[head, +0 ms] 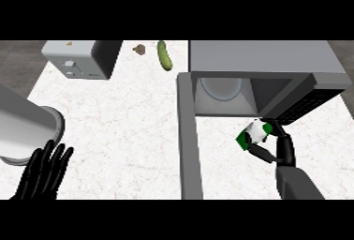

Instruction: Pick up the milk, place it into the microwave and close the microwave

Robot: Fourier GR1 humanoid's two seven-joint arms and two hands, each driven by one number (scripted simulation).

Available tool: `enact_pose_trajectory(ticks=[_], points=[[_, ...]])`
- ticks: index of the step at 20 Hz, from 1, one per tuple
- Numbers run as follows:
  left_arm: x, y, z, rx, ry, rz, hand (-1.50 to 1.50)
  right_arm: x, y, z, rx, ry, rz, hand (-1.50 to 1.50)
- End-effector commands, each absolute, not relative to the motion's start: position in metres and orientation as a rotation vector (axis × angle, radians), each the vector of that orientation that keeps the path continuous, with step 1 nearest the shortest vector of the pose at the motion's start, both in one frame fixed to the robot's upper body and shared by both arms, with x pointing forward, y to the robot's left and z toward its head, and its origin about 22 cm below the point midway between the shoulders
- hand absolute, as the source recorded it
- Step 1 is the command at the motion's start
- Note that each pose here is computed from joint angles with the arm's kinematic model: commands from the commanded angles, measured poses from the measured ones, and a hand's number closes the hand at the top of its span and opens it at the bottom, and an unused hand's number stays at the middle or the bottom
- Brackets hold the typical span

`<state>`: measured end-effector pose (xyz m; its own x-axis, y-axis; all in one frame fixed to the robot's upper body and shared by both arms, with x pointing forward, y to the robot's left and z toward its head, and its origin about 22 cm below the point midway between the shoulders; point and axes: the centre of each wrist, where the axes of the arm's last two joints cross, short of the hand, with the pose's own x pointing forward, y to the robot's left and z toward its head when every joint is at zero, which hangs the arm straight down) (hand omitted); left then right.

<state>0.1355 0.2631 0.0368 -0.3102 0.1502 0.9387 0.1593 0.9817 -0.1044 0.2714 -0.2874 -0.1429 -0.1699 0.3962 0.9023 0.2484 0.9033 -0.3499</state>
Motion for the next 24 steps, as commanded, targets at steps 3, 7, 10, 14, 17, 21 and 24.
enact_pose_trajectory(ticks=[3, 7, 10, 14, 17, 21, 24], points=[[0.129, 0.277, 0.021, -0.222, -1.880, -0.007, -1.50, 0.263, -0.258, -0.154, -0.362, -1.869, 0.098, 1.50], [0.121, 0.282, 0.020, -0.209, -1.884, 0.013, -1.50, 0.270, -0.260, -0.146, -0.271, -1.911, 0.073, 1.50], [0.118, 0.303, 0.024, -0.213, -1.885, 0.021, -1.50, 0.272, -0.249, -0.144, -0.218, -1.913, 0.067, 1.50], [0.127, 0.297, 0.030, -0.225, -1.864, 0.010, -1.50, 0.272, -0.228, -0.136, -0.186, -1.957, 0.081, 1.50], [0.133, 0.295, 0.016, -0.211, -1.859, 0.036, -1.50, 0.270, -0.200, -0.112, -0.195, -1.966, 0.045, 1.50], [0.127, 0.299, 0.034, -0.197, -1.867, 0.017, -1.50, 0.281, -0.190, -0.083, -0.332, -1.979, 0.064, 1.50], [0.134, 0.296, 0.028, -0.198, -1.851, 0.012, -1.50, 0.295, -0.202, -0.072, -0.396, -1.967, 0.075, 1.50]])
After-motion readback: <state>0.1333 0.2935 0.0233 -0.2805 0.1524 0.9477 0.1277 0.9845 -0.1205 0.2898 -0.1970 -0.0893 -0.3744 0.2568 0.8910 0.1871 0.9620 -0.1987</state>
